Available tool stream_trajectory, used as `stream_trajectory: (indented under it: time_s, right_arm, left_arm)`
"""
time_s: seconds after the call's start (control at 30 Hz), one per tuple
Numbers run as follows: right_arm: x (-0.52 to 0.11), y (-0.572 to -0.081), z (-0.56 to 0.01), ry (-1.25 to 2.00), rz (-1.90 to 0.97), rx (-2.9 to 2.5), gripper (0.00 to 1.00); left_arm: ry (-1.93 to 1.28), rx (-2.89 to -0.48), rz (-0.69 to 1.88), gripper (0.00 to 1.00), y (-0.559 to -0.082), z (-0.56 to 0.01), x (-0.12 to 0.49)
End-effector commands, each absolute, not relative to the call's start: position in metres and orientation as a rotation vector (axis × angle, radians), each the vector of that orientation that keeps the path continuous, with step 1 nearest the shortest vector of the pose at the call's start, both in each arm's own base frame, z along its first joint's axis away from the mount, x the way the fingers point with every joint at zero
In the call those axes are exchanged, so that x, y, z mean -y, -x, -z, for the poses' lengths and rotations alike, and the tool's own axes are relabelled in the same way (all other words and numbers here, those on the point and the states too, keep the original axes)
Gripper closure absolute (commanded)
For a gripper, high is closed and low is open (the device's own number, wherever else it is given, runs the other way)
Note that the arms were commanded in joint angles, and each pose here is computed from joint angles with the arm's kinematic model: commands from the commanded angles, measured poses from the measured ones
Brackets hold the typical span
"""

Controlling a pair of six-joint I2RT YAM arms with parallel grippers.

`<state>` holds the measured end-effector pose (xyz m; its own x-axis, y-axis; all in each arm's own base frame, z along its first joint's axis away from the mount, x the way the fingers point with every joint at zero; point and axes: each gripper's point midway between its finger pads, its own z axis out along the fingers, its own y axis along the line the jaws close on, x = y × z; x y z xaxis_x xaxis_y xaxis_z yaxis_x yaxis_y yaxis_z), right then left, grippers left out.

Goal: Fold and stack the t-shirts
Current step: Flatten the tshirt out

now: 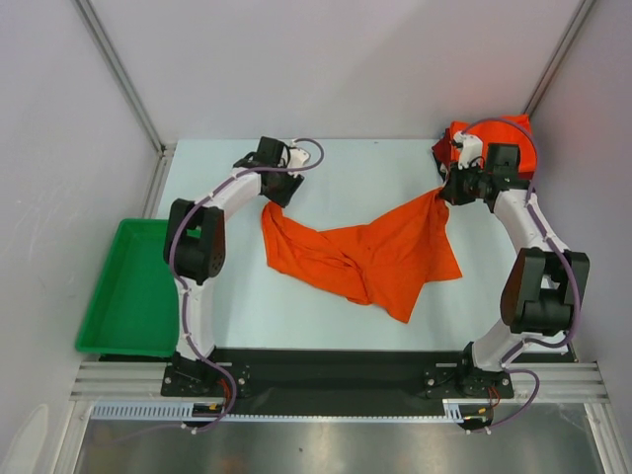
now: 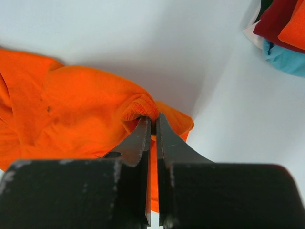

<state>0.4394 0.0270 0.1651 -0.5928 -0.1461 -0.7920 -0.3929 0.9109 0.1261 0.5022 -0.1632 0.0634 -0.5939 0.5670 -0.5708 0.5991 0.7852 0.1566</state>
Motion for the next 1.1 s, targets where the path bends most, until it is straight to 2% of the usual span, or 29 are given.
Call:
stream_trajectory:
  time_s: [0.0, 0.33, 0.47, 0.7, 0.8, 0.9, 0.97, 1.0, 1.07]
  right_arm:
    - [-0.030, -0.452, -0.179, 0.386, -0.370, -2.156, 1.00]
    - [-0.029, -0.459, -0.174, 0.400, -0.351, -2.170, 1.00]
    - [-0.029, -0.460, -0.174, 0.412, -0.335, -2.170, 1.00]
    - [-0.033, -0.457, -0.166, 0.425, -0.336, -2.186, 1.00]
    - [-0.034, -0.459, -0.166, 0.434, -0.329, -2.184, 1.00]
    - [-0.033, -0.461, -0.164, 0.437, -0.316, -2.189, 1.00]
    - [-0.032, -0.463, -0.164, 0.441, -0.312, -2.188, 1.00]
    - [-0.032, -0.463, -0.164, 0.441, -0.312, -2.188, 1.00]
    - [-0.033, -0.464, -0.165, 0.443, -0.312, -2.186, 1.00]
  left_arm:
    - [-0.867, -2.340, 0.078, 0.44, -0.511, -0.065, 0.153]
    - [-0.883, -2.359, 0.079, 0.45, -0.521, -0.041, 0.157]
    - [-0.881, -2.361, 0.078, 0.51, -0.525, -0.035, 0.157]
    - [-0.860, -2.340, 0.050, 0.53, -0.537, -0.038, 0.157]
    - [-0.855, -2.332, 0.049, 0.60, -0.540, -0.040, 0.157]
    - [-0.849, -2.323, 0.043, 0.77, -0.541, -0.044, 0.157]
    - [-0.848, -2.321, 0.037, 0.79, -0.542, -0.045, 0.157]
    - [-0.847, -2.322, 0.036, 0.84, -0.541, -0.045, 0.157]
    - [-0.846, -2.321, 0.032, 0.85, -0.541, -0.047, 0.155]
